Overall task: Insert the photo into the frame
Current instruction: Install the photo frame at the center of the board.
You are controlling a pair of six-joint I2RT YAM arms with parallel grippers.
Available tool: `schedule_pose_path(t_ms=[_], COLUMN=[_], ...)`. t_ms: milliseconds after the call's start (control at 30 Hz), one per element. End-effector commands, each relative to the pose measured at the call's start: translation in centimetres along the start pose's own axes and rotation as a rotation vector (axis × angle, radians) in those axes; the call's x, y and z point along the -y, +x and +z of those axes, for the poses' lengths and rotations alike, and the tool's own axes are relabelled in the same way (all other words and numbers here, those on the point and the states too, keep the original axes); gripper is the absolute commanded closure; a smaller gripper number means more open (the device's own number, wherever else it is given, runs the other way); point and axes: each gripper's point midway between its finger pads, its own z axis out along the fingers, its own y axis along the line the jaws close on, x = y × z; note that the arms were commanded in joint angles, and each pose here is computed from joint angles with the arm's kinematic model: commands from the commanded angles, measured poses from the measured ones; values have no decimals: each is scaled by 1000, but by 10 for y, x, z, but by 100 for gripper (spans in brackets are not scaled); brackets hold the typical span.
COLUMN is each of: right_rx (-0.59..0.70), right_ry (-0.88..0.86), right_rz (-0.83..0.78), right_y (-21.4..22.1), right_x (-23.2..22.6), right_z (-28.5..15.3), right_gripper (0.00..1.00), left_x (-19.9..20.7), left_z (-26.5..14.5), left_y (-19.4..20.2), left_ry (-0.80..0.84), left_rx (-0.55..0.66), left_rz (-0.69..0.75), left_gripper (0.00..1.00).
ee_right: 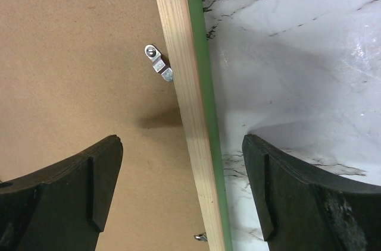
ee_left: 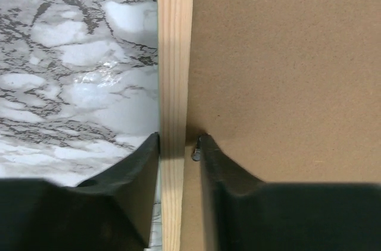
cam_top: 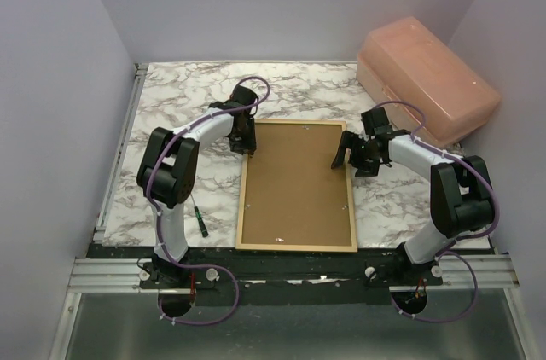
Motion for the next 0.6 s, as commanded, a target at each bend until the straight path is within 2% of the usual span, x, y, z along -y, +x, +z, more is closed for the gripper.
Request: schedule_pose_path(t_ms=[0,100,400,433,500,567], right_rx=[-43,-48,-43,-43,-43,-44], right_ry=[7,5,4,0,-7,-13], right_rz=[11,12,9,8,6,4], right_y=[7,8,8,8,7,7], right_x=[4,4,3,3,1,0], right_z=[5,5,1,0,-1,-1], right_gripper=[10,10,11,10,11,10], left_x=[-11,-11,-9,-9,-10,-12], left_z=[10,10,-1,-7,-18,-30], left_y=[11,12,11,9,4,-1], left_ry=[-34,-32,-17,-17,-25,-37], left_rx=[-26,-27,-7,8,39,70], left_rz=[31,43,36,30,15,1], left_gripper=[81,100,100,96,76,62])
